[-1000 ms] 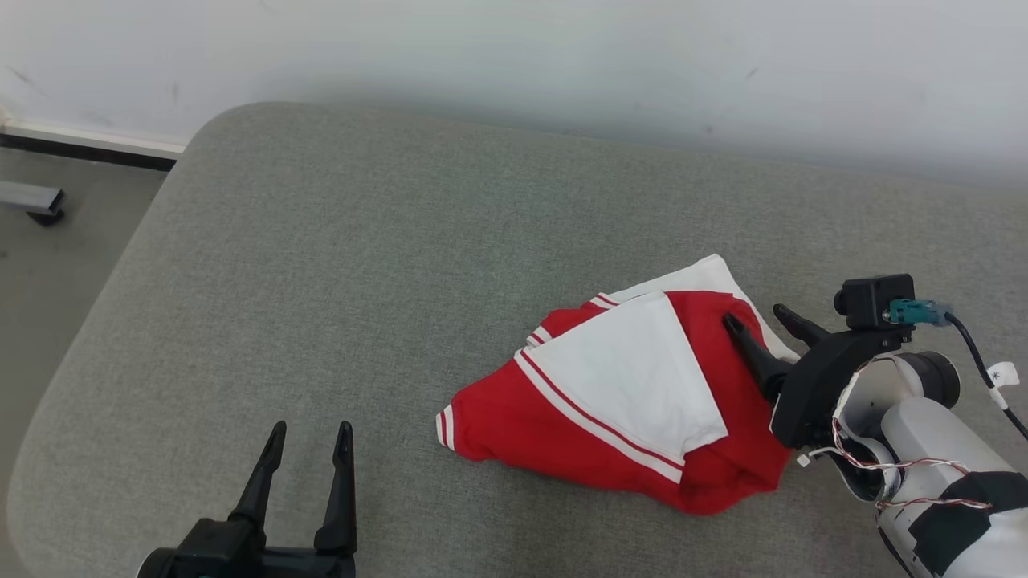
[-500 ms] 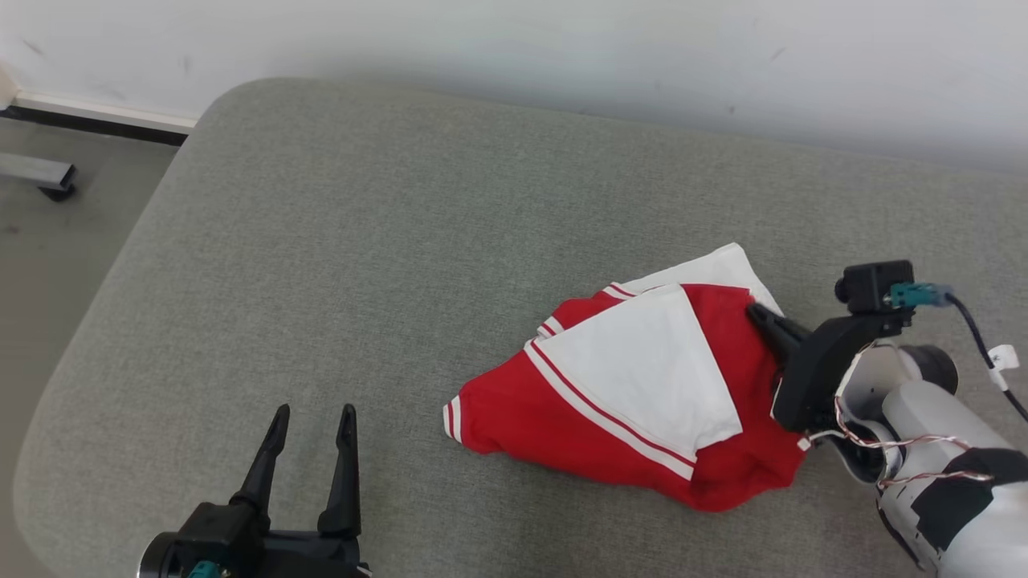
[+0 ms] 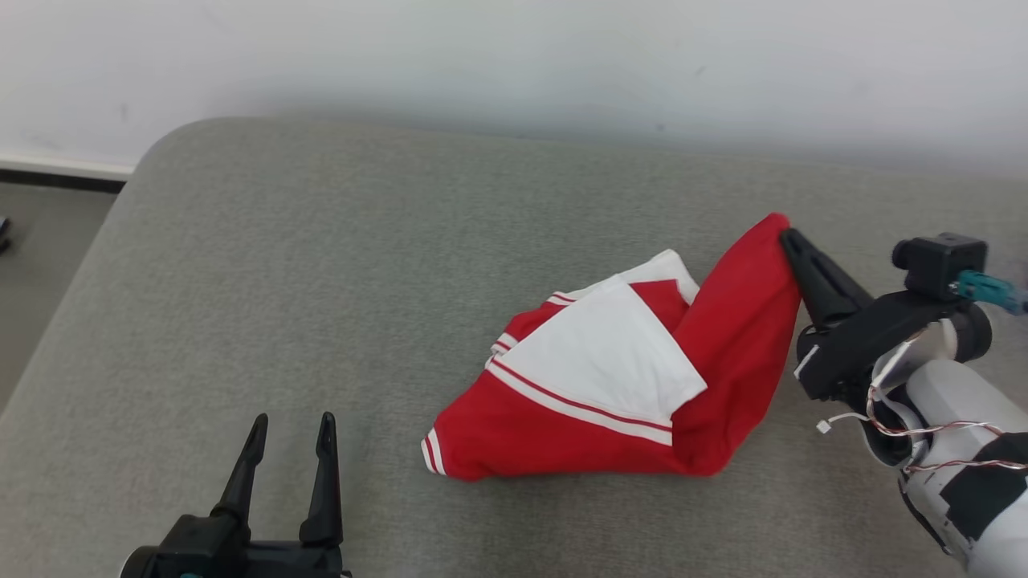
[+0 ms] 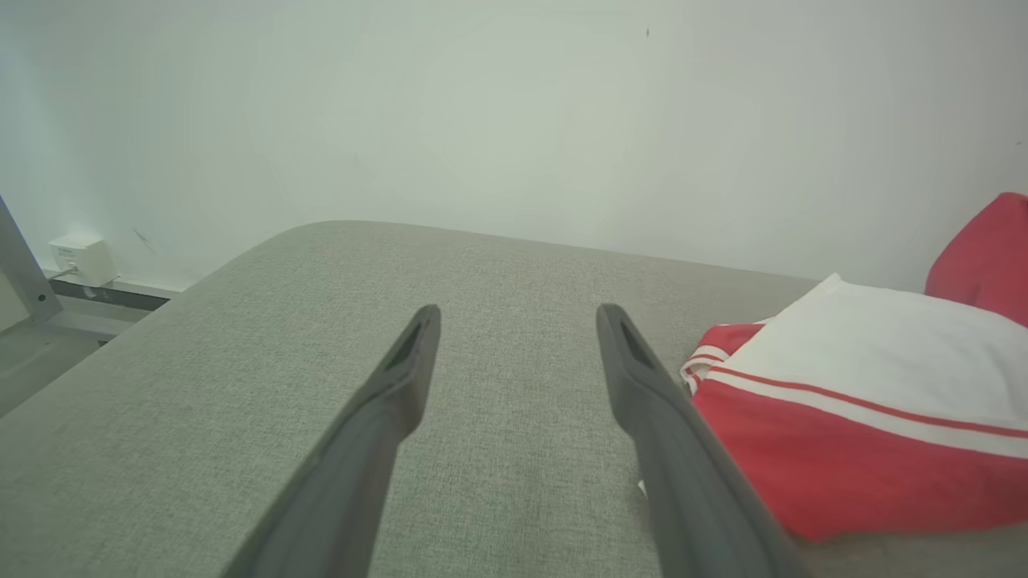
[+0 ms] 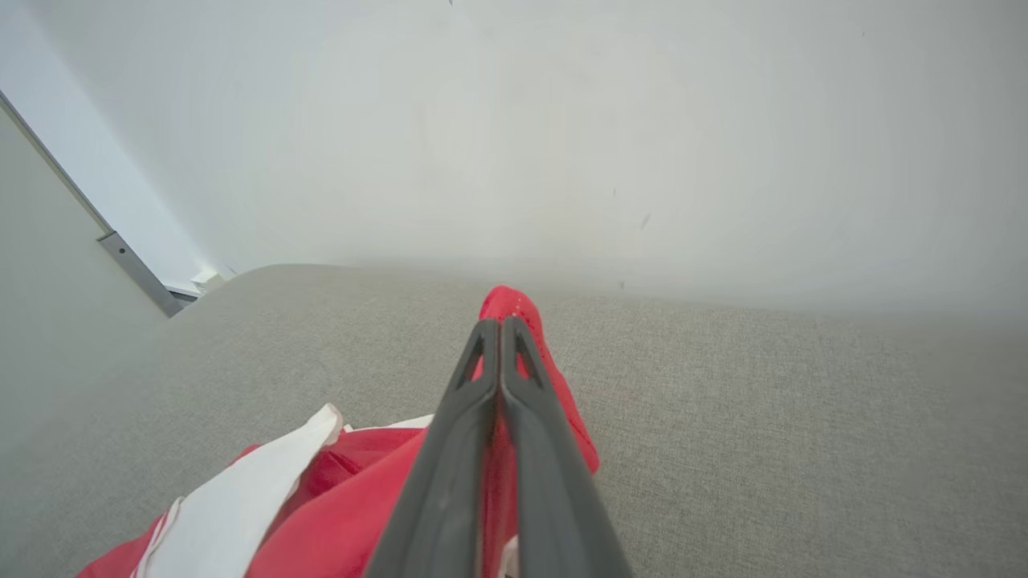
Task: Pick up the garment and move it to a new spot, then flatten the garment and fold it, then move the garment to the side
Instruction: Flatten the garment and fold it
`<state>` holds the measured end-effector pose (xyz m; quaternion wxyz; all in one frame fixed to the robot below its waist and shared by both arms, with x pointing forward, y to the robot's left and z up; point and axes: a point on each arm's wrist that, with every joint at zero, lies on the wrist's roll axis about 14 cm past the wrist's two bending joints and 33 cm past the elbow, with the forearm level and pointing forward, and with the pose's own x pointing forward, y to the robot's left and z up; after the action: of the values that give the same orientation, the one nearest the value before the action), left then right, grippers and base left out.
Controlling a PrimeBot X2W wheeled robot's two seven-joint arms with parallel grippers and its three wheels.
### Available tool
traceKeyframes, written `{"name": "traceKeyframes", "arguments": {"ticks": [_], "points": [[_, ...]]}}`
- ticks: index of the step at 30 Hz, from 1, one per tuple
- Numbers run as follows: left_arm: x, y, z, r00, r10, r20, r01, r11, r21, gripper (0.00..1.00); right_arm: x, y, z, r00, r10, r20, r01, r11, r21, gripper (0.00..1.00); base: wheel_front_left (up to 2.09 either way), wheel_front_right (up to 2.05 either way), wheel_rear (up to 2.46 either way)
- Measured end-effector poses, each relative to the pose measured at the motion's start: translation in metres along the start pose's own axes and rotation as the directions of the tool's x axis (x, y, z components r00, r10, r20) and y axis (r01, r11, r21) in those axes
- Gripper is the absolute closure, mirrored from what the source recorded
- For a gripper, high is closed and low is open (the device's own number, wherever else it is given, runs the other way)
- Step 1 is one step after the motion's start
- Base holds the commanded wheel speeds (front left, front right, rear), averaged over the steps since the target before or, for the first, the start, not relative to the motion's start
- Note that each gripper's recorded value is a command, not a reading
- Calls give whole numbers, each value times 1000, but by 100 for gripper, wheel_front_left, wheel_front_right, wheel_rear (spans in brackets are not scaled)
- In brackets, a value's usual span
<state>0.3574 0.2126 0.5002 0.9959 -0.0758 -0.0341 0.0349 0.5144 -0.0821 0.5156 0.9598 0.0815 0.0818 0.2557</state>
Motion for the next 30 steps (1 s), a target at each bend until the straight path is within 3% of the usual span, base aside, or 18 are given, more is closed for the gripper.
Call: {"name": "traceKeyframes", "arguments": {"ticks": [6,10,14,15,19,21,22,23,30], "points": [[6,-19,-2,998,-62,-1,62,998,0,0,-35,-37,33,983,-99,156,98,995,18,100,0,0,0],[11,-31,-2,995,-98,1,98,995,-7,0,-77,-70,17,958,-229,172,211,970,121,100,0,0,0],[11,-37,-5,993,-115,-5,115,993,-11,0,-125,-90,-13,911,-376,169,323,905,276,100,0,0,0],[11,-40,-7,992,-123,-12,123,992,-13,0,-150,-96,-37,883,-449,137,387,861,329,100,0,0,0],[13,-44,-8,990,-139,-14,139,990,-8,0,-191,-102,-76,819,-570,73,503,773,388,100,0,0,0],[14,-45,-9,990,-141,-15,141,990,-5,0,-199,-94,-96,812,-583,27,527,753,394,100,0,0,0],[14,-47,-9,989,-150,-17,150,989,-3,0,-201,-91,-101,810,-586,18,533,750,392,63,0,0,0],[14,-49,-10,987,-158,-18,158,987,-2,0,-202,-90,-100,809,-587,22,535,753,383,0,0,0,0],[13,-57,-8,983,-184,-13,184,983,7,0,-205,-90,-51,789,-587,184,517,795,319,0,0,0,0]]}}
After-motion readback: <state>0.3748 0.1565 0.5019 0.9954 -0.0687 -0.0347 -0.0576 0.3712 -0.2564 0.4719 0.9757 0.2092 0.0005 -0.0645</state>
